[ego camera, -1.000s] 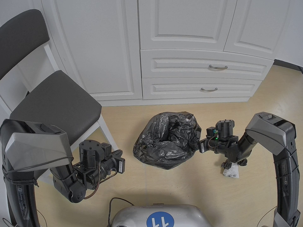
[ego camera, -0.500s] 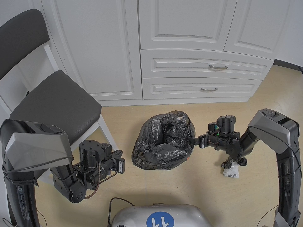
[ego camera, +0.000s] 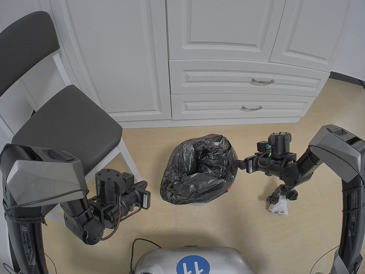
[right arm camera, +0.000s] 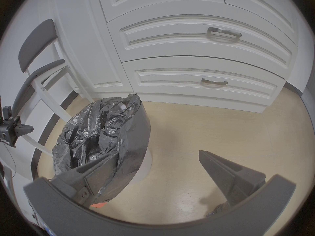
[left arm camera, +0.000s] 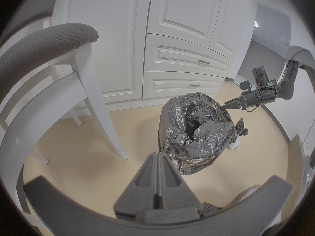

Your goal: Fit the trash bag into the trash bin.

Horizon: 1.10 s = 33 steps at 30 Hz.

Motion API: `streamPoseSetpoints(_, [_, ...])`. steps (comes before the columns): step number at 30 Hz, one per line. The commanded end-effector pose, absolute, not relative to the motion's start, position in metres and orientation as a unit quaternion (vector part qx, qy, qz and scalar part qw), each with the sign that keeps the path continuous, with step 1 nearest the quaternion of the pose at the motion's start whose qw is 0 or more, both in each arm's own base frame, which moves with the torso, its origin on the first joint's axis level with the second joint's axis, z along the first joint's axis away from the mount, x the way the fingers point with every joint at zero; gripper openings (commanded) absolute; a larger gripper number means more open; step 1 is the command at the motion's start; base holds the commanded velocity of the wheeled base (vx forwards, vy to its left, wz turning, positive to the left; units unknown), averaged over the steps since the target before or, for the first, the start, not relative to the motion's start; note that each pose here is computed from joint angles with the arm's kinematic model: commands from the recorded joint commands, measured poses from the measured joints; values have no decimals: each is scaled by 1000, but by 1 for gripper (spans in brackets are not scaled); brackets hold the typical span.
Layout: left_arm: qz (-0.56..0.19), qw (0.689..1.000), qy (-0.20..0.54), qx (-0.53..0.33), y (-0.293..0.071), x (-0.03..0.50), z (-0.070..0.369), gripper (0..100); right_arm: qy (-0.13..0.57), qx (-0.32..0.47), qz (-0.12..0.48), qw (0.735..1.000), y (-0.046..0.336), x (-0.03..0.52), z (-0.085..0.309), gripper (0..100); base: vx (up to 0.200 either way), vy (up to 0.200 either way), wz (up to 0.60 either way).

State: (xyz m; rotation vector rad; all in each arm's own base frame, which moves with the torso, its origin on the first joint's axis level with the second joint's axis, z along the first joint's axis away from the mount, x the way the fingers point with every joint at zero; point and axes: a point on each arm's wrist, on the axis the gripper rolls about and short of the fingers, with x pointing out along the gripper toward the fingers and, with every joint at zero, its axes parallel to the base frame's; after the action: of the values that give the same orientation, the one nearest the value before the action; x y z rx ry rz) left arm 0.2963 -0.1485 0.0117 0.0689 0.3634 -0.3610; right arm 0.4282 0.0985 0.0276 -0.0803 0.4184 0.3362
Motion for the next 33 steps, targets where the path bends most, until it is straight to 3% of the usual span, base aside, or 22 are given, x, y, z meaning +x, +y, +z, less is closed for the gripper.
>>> streamPoseSetpoints(1, [-178,967,180,34,-148,296,11,0,210,-49,165,963,95,428,28,100,0,0,0])
streamPoseSetpoints(18, [-177,968,178,33,-148,297,12,0,247,-68,160,953,90,434,1,100,0,0,0])
streamPoseSetpoints(33, [-176,969,172,32,-147,297,11,0,266,-67,148,950,90,456,-47,100,0,0,0])
